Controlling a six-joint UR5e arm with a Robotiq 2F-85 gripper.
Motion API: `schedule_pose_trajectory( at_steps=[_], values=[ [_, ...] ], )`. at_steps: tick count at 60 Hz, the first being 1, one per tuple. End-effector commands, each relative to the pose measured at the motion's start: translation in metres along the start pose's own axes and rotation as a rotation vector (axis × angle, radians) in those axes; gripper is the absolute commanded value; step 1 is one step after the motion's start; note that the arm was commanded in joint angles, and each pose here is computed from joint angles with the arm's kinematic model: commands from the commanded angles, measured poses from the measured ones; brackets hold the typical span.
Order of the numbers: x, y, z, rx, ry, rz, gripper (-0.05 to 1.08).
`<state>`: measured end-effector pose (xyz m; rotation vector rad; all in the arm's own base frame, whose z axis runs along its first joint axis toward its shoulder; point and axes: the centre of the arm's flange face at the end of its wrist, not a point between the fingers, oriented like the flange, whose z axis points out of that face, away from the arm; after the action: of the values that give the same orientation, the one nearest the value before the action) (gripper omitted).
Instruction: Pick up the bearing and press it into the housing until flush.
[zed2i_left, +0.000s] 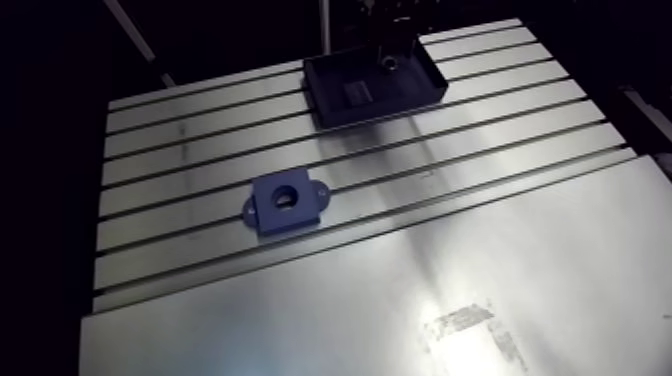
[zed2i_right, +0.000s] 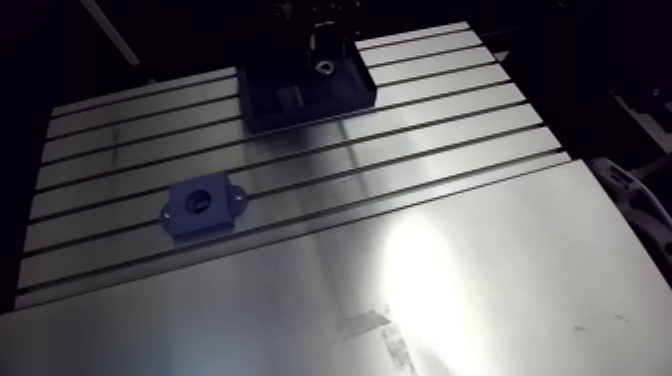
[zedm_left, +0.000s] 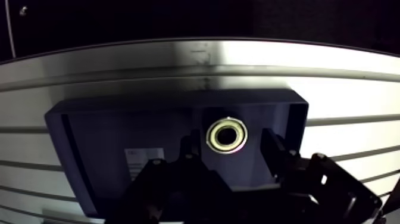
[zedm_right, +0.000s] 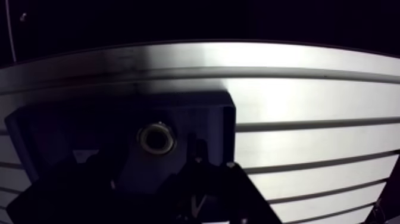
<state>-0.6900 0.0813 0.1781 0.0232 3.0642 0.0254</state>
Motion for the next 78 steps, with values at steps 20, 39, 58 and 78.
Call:
schedule_pose_trajectory(
  at_steps=[20, 39, 58, 78],
  values=[
    [-0.0011, -0.0033, 0.0055, 0.000, -0.002, -0.002, 0.40],
    [-0.0004, -0.0033, 0.0080, 0.001, -0.005, -0.001, 0.42],
    [0.0015, -0.0028, 0.0070, -0.003, 0.008, -0.003, 0.44],
    [0.0011, -0.0039, 0.0076, -0.003, 0.006, -0.005, 0.46]
  ],
)
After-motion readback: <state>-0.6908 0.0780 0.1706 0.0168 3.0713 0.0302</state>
